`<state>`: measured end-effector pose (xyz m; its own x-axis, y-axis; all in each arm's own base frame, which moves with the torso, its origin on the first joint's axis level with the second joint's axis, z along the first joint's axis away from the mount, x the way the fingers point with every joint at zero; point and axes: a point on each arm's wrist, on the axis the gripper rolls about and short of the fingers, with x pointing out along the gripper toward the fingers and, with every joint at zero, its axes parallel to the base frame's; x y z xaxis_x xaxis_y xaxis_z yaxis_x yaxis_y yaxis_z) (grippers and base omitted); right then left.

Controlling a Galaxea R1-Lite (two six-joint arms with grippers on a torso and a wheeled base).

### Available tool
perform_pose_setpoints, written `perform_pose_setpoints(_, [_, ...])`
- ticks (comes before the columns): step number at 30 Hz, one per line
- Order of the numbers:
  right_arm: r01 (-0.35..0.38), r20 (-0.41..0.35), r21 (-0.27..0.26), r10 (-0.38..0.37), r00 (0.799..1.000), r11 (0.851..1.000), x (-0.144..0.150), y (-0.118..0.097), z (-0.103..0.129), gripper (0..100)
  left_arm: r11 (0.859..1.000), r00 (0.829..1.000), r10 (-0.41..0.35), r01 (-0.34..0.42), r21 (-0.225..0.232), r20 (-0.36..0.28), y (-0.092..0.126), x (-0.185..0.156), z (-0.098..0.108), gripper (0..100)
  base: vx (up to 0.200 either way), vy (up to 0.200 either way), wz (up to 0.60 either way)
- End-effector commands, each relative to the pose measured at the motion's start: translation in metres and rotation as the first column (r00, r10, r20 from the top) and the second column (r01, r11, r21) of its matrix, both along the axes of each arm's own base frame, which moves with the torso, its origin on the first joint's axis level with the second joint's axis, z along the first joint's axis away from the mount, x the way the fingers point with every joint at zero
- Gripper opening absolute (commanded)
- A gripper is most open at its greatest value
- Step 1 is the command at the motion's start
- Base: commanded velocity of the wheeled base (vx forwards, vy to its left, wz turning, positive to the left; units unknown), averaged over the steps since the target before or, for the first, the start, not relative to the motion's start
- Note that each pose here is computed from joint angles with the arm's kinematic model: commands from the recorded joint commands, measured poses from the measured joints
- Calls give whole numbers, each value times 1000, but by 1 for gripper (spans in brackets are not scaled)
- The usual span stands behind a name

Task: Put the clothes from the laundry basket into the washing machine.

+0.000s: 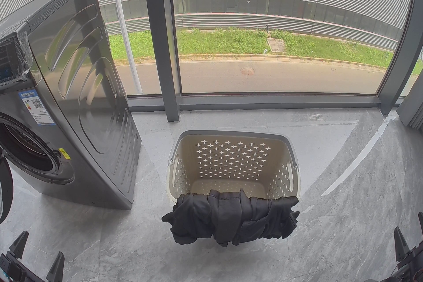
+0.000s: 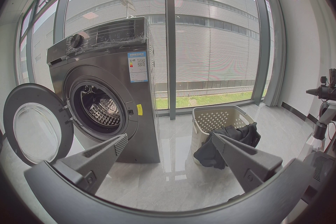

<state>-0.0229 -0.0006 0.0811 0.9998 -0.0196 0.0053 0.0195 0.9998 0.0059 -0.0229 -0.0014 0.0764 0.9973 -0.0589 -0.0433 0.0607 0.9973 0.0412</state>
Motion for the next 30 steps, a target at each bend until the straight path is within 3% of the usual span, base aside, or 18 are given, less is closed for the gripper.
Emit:
perform_pose_setpoints(1, [2,-1,-1,-2,1000,1000,0,0,-5,100,1000,1000,1,-1,1,0,0,0,-5,100,0,0,0])
perform_pose_setpoints(11, [-1,13,13,1,1000,1000,0,0,-3,100,1000,1000,1,-1,-1,0,0,0,-5,100,0,0,0])
perform_pose_setpoints(14, [-25,178,29,20,984,999,-13,0,35,100,1000,1000,1,-1,-1,0,0,0,-5,100,0,0,0])
perform_pose_setpoints(15, [-35,194,31,29,981,999,-16,0,46,100,1000,1000,1,-1,1,0,0,0,-5,100,0,0,0])
perform_pose_setpoints(17, [-55,156,28,50,987,998,-14,0,54,100,1000,1000,1,-1,2,1,0,0,-5,100,0,0,0])
perform_pose_setpoints(18, [-115,75,27,113,991,993,-7,1,58,100,1000,1000,1,-1,1,0,0,0,-5,100,0,0,0])
perform_pose_setpoints(20, [-174,17,31,174,985,984,0,2,59,100,1000,1000,1,-1,1,0,0,0,-5,100,0,0,0])
perform_pose_setpoints(21, [-260,-85,59,265,961,964,15,5,62,100,1000,1000,1,-1,1,0,0,0,-5,100,0,0,0])
perform_pose_setpoints(23, [-305,-176,92,317,932,948,31,7,66,100,1000,1000,1,-1,-1,0,0,0,-5,100,0,0,0])
perform_pose_setpoints(27, [-360,-273,127,381,883,924,62,10,71,100,1000,1000,1,-1,2,1,0,0,-5,100,100,0,0])
perform_pose_setpoints(28, [-362,-277,128,384,881,923,64,10,71,100,1000,1000,1,-1,2,1,0,0,-5,100,0,0,0])
perform_pose_setpoints(30, [-415,-318,141,438,841,899,85,15,72,100,1000,1000,1,-1,-1,0,0,0,-5,100,0,0,0])
